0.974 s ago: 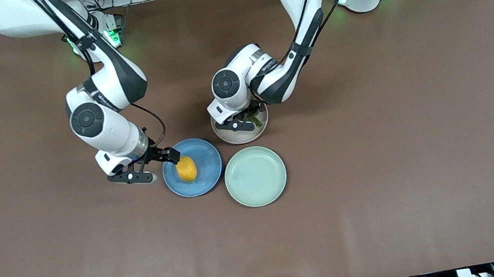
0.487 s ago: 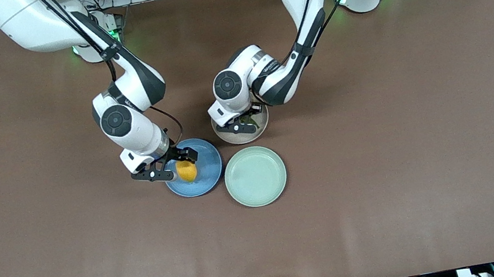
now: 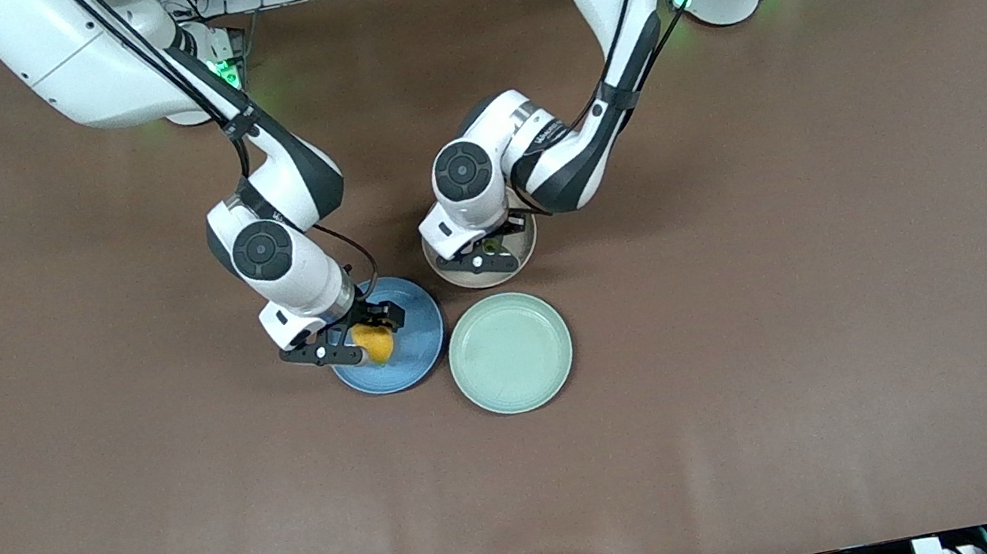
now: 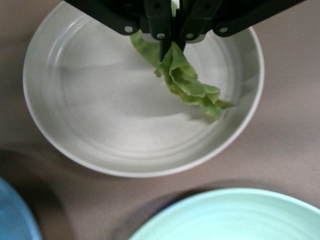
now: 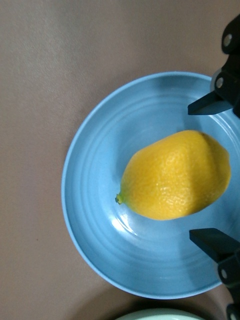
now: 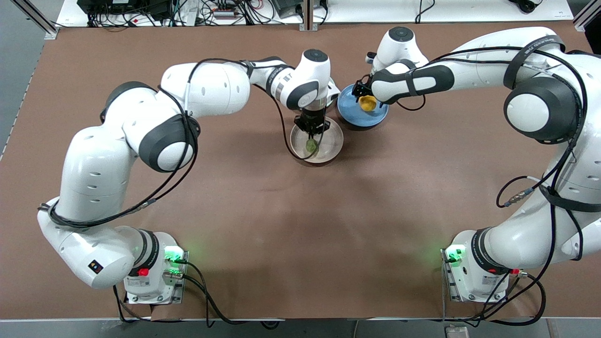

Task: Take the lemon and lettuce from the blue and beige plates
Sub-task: 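Close the left gripper on the lettuce while the right gripper grasps the lemon, then carry the lettuce away with the left gripper while the right gripper carries the lemon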

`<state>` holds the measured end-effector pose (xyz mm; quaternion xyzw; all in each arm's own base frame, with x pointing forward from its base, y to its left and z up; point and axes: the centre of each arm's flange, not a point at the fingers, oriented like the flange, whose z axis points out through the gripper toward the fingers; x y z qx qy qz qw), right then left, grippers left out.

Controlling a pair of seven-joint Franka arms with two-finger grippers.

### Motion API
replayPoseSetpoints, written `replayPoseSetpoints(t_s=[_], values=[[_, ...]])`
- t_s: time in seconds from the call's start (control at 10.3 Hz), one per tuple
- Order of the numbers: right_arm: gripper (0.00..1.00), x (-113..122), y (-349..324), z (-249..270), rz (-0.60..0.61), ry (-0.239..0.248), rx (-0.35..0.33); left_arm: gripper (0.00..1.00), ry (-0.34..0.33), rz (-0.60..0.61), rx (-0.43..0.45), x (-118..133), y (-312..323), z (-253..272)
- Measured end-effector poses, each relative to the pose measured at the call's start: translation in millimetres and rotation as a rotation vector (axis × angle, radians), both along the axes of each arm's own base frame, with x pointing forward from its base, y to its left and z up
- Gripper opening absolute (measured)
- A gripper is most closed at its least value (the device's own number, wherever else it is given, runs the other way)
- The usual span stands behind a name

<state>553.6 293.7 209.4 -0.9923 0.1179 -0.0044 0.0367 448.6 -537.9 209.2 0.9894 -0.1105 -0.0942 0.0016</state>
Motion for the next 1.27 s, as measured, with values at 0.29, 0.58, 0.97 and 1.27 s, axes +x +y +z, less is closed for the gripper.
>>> replayPoseSetpoints(t_s=[0.29,0.58,0.97,1.27], values=[[1.00,2,4,-11,-0.006,-0.002,-0.012,0.04,-0.042,0.092,-0.024,34,24,51],[1.00,8,5,-15,-0.007,-0.008,-0.010,0.04,-0.089,0.201,-0.050,83,71,92],[0.93,13,4,-17,0.005,-0.021,-0.024,0.04,-0.120,0.329,-0.040,148,158,107],[0.70,15,4,-17,0.012,-0.030,-0.029,0.04,-0.141,0.360,0.010,182,225,96]])
